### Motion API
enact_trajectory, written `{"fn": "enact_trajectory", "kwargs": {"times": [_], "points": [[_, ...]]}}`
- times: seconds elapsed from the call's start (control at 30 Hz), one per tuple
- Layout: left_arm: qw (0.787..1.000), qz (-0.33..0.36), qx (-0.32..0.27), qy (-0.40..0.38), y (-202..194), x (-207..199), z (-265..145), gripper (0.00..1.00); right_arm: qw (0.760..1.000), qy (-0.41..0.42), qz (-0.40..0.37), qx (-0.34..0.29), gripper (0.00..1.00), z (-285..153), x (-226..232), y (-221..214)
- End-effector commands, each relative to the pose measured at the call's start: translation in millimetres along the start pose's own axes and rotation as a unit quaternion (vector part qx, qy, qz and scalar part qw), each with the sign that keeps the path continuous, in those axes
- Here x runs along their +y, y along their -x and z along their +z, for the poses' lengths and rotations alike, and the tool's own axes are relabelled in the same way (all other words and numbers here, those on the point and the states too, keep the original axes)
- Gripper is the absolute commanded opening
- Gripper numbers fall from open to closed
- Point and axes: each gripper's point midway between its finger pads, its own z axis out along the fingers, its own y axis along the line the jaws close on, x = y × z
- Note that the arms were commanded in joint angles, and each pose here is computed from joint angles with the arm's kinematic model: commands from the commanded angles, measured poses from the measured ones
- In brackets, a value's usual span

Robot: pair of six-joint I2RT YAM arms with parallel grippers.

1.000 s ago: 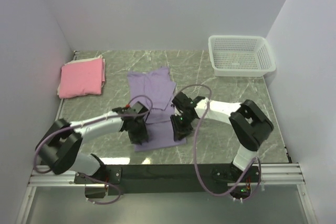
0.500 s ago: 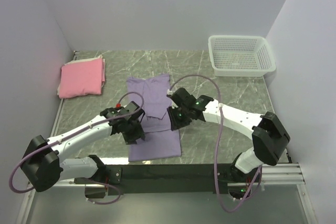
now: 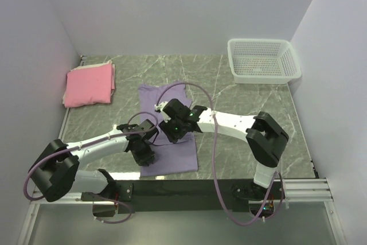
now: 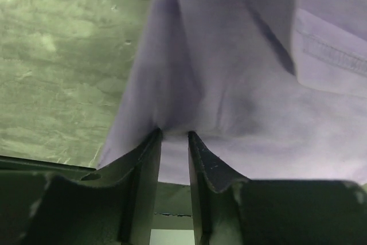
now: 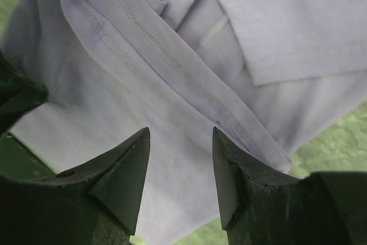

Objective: Fold and stack the t-shirts
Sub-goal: Fold the tshirt

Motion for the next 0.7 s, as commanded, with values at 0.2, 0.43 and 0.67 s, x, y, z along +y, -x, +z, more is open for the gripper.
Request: {"fn": "enact_trajectory", "kwargs": {"times": [0.2, 0.43, 0.67], "points": [[0.998, -0.054, 0.024, -0.017, -15.2, 9.6, 10.0, 0.32, 0.994, -0.070, -0.081, -0.027, 0.55, 22.2, -8.0, 10.6], [0.998, -0.060, 0.027, -0.013, -17.5, 15.2, 12.3, 0.32, 0.990, -0.079, -0.115, -0.007, 0.55, 35.5, -11.8, 1.6], [0.998, -0.051, 0.034, -0.003, -19.2, 16.3, 14.5, 0.31, 0.988, -0.119, -0.102, -0.005, 0.55, 43.7, -32.3, 3.8]]}}
